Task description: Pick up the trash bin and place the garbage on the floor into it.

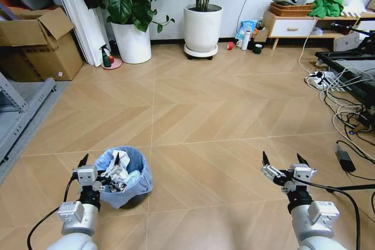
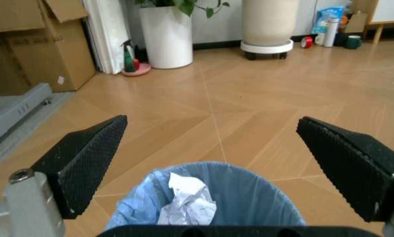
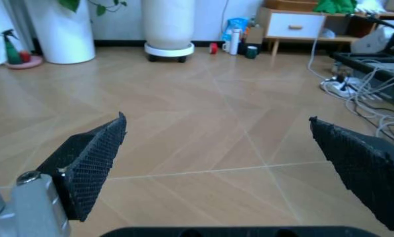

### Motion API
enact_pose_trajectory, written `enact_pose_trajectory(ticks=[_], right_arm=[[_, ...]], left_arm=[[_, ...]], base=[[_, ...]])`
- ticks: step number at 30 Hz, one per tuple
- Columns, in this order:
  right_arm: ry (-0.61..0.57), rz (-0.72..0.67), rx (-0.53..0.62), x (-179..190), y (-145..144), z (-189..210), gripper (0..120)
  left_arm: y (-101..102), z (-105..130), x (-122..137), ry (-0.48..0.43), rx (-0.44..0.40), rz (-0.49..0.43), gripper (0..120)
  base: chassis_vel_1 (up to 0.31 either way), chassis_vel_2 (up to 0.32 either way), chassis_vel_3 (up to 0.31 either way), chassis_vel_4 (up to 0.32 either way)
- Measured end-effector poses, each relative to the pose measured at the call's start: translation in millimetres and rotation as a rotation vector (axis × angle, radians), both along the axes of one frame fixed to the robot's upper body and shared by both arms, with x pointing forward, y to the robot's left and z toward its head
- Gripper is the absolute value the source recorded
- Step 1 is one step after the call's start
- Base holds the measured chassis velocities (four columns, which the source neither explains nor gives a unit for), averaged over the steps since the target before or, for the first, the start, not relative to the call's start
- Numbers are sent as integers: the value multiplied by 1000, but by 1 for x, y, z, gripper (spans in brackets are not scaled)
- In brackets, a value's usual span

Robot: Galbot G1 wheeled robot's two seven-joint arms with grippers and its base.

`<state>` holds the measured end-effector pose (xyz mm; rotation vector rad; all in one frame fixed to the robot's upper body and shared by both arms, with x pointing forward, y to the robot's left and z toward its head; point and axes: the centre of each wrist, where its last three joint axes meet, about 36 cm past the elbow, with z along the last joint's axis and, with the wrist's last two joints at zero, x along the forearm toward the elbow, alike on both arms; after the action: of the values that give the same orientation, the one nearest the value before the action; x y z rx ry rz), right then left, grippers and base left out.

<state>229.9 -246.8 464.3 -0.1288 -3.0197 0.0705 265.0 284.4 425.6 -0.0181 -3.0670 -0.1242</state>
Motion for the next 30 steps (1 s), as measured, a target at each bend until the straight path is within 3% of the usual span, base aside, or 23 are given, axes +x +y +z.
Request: enact_pose_trajectory(ticks=[12,30], right_arm=[[-51,-39,-20,-11,-2,37,100],[-56,-35,-8,-14,2,41,100]], left_arm=[[29,32,-9,-1,28,23,100],[20,36,-9,-17,-12,33,100]], base=[[0,0,0,0],[0,0,0,0]])
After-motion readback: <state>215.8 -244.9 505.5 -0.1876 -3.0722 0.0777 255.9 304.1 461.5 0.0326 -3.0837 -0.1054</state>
